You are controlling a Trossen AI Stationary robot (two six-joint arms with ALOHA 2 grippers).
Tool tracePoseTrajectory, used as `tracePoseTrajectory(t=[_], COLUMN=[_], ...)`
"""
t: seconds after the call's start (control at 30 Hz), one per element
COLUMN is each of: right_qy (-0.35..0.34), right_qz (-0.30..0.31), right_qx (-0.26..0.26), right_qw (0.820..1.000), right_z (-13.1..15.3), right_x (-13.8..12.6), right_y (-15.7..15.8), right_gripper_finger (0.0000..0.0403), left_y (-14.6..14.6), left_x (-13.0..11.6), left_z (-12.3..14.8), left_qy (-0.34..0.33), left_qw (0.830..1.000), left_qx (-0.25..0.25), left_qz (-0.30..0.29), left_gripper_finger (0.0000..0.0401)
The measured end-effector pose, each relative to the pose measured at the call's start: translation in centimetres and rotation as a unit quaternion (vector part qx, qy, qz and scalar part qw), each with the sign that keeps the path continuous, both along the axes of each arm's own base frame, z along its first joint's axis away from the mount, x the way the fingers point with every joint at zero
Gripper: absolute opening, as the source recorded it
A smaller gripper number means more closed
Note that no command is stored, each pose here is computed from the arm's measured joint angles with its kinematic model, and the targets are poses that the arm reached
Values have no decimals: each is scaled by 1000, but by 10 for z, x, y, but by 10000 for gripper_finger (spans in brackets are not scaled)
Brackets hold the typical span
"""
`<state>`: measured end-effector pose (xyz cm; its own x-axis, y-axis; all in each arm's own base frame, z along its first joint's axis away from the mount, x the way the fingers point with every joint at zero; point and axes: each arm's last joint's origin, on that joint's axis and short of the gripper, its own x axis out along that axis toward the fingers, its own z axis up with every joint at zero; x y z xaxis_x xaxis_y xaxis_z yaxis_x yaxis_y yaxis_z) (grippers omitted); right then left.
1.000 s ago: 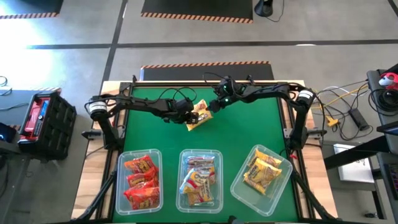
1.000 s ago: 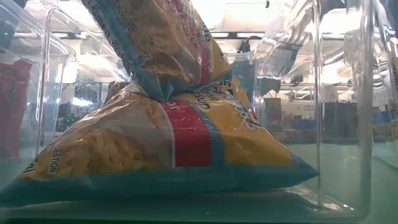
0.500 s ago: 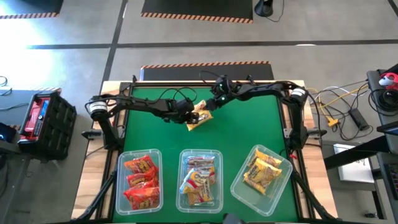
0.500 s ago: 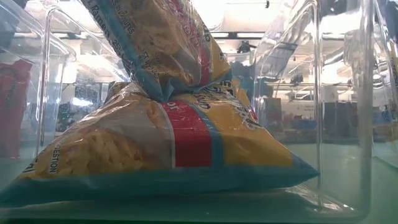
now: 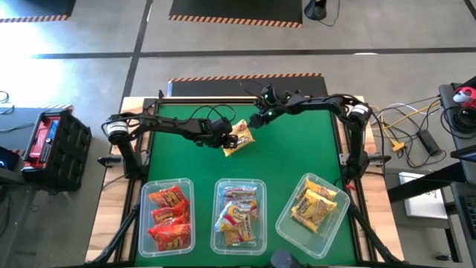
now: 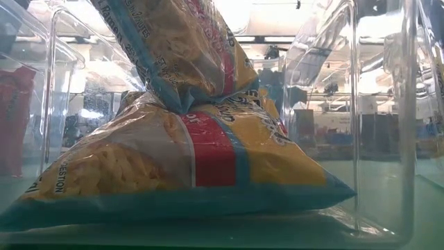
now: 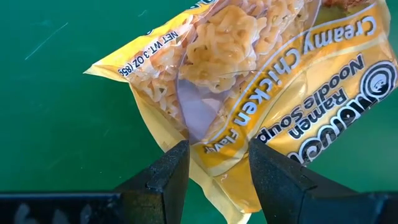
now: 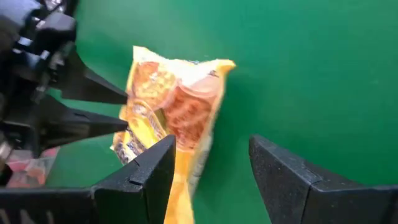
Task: Sort Maruchan noodles
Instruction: Put the yellow noodle pack into the right transparent bin
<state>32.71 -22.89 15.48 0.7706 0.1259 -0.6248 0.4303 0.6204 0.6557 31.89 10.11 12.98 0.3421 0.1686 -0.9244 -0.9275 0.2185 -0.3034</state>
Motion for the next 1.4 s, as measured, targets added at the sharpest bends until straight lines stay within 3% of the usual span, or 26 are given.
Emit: tracePoseTrajectory(t=[0.4,0.77,1.4], right_qy=[13,-59,-65], right_qz=[29,69,87], right_qx=[21,78,95], right_qw=[999,993,990], right_z=[-18,-24,-30], right_x=[3,14,17], right_y=[11,10,12], right_gripper_finger=[192,192,192], left_y=[0,-1,-1], left_x=[-1,-2,-2], left_z=[0,-1,-1], left_qy=[3,10,12], left_qw=[1000,1000,1000], left_qx=[-3,-8,-12], left_qz=[5,10,19], left_gripper_finger=[146,146,146])
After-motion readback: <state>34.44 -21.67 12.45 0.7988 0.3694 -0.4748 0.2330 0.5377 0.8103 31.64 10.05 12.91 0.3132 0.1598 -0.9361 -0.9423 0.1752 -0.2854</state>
